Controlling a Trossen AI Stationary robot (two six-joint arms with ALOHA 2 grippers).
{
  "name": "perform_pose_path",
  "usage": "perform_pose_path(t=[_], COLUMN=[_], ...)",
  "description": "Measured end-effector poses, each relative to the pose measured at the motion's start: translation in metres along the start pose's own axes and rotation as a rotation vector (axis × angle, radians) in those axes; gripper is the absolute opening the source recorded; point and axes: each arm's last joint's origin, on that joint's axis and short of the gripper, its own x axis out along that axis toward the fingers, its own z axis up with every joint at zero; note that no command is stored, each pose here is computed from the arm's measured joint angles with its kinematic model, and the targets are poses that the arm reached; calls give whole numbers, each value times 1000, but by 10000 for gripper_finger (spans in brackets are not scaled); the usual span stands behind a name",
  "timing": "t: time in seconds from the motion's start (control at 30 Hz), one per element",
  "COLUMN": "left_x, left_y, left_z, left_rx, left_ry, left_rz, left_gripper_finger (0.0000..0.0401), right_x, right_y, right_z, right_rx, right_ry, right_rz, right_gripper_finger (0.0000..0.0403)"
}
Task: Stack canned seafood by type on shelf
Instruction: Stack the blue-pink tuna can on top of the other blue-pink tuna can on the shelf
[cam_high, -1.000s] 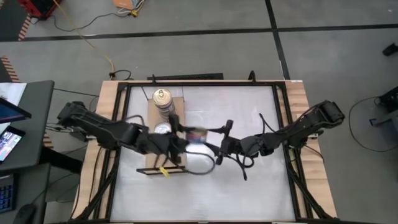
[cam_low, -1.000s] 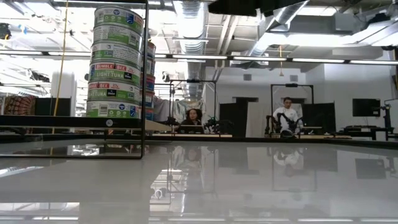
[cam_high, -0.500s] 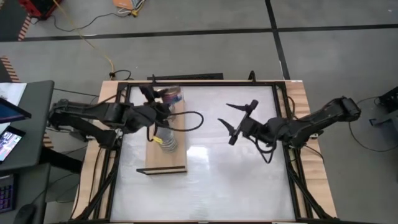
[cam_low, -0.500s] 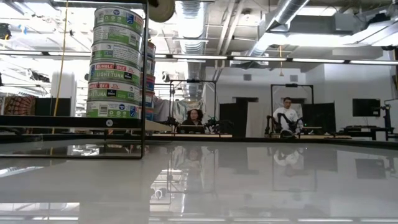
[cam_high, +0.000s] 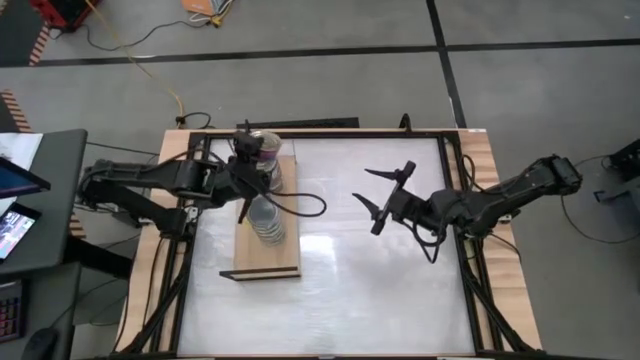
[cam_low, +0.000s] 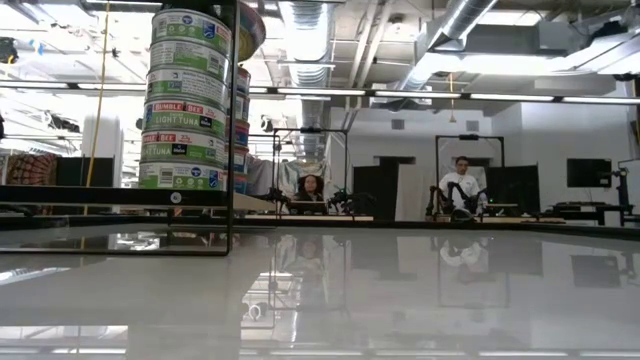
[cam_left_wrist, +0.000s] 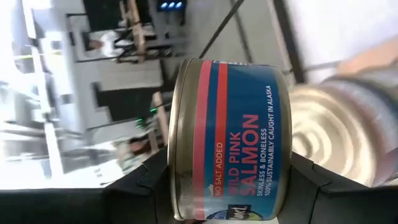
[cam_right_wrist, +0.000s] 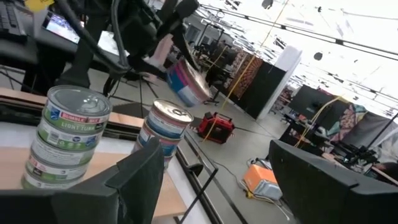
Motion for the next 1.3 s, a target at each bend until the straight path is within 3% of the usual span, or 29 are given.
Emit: perform_pose_path(t=[0.17, 0.53, 0.83, 1.3], left_x=[6, 11, 21, 18], left_y=[-3, -5, -22, -25], left_z=[-3, -7, -5, -2], left_rx=[114, 117, 207, 155], left_ry=[54, 51, 106, 74], left_rz=[-11, -49, -25, -36], left_gripper_finger=[188, 187, 186, 226], right_x=[0, 0, 0, 0], right_y=[0, 1, 1, 2], right_z=[0, -2, -2, -3], right_rx=[13, 31, 51, 60], right_ry=[4, 13, 17, 25], right_rz=[3, 10, 13, 17], right_gripper_finger=[322, 321, 321, 321])
